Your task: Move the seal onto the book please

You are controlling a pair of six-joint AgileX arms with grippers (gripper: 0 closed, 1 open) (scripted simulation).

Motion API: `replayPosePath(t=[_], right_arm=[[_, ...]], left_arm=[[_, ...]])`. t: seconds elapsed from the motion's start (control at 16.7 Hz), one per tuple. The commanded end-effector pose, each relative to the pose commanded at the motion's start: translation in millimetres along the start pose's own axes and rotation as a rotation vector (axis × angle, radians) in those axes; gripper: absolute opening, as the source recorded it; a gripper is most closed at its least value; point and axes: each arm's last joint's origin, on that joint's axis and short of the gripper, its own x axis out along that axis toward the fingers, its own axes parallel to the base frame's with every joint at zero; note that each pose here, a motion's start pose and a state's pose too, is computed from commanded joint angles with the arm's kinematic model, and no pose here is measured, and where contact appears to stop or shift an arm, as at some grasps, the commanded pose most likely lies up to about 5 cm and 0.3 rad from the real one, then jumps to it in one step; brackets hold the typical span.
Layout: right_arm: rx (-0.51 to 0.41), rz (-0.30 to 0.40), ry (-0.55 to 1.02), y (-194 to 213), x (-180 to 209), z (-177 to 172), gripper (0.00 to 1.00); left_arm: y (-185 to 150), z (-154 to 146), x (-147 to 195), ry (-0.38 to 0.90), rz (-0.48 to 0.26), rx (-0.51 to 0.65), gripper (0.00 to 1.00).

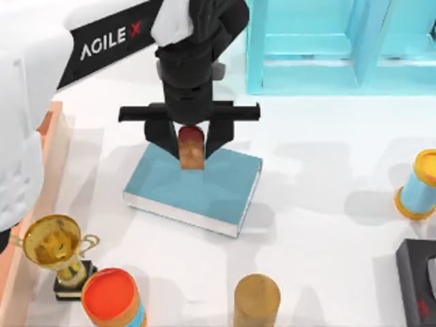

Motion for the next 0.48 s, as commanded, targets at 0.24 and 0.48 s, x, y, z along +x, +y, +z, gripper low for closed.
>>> replayPosePath(t=[0.24, 0.48], right_arm=[[0.000, 0.000, 0.000, 0.0, 0.0, 0.0, 1.00], [0.000, 0.000, 0.000, 0.0, 0.0, 0.0, 1.00]], left_arm=[[1.5, 0.1, -0.3, 0.003, 0.001, -0.001, 0.00], [0.0, 0.0, -5.0, 0.000, 0.000, 0.000, 0.00]])
